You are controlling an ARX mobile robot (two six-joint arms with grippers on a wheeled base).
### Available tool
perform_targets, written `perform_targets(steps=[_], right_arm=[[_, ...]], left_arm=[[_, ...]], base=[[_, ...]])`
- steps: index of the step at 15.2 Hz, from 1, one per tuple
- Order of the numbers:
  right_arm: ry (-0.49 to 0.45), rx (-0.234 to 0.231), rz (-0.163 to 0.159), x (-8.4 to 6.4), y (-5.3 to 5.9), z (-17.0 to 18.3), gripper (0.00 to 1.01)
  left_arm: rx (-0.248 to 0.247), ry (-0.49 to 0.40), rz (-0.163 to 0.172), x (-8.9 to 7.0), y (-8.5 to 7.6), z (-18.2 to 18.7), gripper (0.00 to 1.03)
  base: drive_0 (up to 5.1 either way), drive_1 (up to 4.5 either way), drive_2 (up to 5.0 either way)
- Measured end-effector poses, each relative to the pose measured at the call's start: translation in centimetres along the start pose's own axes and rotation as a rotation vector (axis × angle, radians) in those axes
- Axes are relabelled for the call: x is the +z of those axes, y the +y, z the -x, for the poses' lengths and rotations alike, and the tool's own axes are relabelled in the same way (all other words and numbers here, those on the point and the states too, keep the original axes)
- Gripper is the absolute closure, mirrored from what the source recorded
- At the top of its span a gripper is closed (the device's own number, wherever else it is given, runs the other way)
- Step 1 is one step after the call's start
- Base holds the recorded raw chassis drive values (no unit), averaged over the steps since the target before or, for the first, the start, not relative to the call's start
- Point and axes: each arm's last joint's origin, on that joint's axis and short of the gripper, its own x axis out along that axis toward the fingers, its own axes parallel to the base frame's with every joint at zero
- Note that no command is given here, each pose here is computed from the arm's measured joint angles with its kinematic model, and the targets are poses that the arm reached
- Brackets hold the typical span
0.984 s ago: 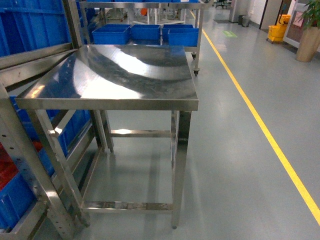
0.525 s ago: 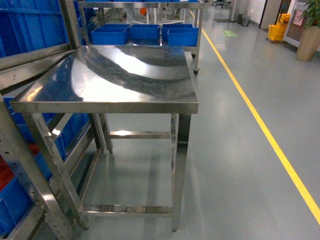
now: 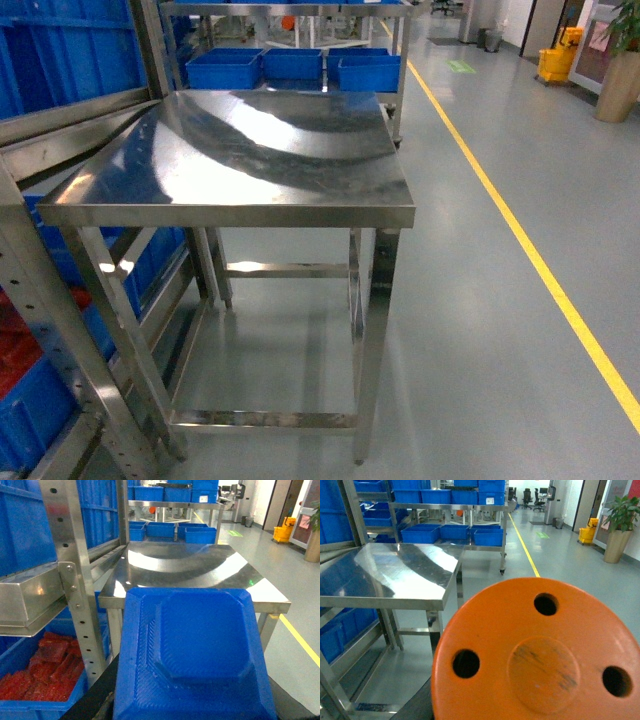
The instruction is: Sort blue parts and orange caps into right shelf containers
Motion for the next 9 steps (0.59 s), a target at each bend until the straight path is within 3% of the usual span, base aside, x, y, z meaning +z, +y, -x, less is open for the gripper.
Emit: perform_targets(steps=[9], right_arm=[[0.005,0.002,0.0,-0.05,0.01,0.0,0.57]], left_arm=[[0.001,0.0,0.0,0.0,0.0,0.0,0.6]], base=[[-4.9,2.51,2.5]])
